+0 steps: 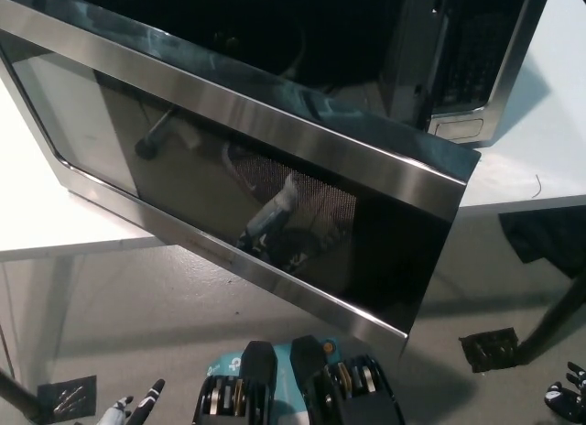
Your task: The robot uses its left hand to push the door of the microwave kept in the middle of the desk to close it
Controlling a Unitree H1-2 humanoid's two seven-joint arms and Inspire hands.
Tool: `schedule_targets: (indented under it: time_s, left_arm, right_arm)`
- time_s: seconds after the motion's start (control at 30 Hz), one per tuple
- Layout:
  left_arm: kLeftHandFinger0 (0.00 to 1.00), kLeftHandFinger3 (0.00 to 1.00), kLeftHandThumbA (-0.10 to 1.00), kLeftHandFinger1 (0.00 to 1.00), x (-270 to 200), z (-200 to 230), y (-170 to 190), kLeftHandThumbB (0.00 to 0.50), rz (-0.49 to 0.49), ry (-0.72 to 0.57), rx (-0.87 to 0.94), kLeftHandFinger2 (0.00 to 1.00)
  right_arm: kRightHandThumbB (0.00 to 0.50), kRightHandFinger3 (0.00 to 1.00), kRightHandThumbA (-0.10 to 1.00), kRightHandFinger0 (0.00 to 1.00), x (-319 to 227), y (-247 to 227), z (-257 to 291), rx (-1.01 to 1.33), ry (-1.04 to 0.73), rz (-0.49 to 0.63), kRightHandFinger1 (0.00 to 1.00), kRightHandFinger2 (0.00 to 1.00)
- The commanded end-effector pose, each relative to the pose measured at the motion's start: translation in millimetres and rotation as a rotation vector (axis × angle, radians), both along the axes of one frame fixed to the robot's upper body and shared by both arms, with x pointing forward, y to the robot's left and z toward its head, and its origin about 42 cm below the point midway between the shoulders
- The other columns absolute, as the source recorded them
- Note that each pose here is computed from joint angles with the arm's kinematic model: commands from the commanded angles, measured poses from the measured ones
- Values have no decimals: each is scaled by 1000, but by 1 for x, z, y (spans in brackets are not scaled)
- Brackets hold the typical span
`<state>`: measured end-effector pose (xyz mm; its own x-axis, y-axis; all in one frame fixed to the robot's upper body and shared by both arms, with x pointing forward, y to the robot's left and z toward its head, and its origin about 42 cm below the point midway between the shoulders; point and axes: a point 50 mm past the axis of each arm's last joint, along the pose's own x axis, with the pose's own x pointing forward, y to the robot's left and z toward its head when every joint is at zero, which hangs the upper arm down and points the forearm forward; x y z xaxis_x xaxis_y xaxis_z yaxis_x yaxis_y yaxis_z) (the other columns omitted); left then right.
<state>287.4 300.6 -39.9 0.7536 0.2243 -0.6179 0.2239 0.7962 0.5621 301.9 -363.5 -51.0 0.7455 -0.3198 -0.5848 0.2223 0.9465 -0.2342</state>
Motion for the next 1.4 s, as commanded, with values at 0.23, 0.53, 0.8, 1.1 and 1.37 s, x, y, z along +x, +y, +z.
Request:
schedule_targets:
  time_s: [0.23, 0.53, 0.8, 1.1, 1.37]
  left_arm:
    - [167, 342, -100, 238, -34, 163, 29, 500, 177, -751, 282, 275]
    - [0, 6, -100, 0, -18, 224, 45, 500, 245, -947, 414, 0]
    - [0, 0, -100, 0, -16, 270, 38, 500, 40, -1253, 623, 0]
    - [0, 0, -100, 0, 0, 362, -2, 500, -340, -1625, 753, 0]
    - [0, 0, -100, 0, 6, 397, -70, 500, -704, -1833, 671, 0]
  right_arm:
    - [0, 993, 58, 802, 17, -17, 20, -37, -79, -18, 923, 988]
    - [0, 993, 58, 802, 15, -16, 18, -34, -75, -18, 923, 988]
    - [0, 993, 58, 802, 10, -17, 17, -39, -69, -21, 923, 988]
    - [0, 993, 58, 802, 5, -22, 16, -55, -57, -14, 923, 988]
    - [0, 993, 58, 802, 5, -27, 20, -69, -55, -8, 923, 988]
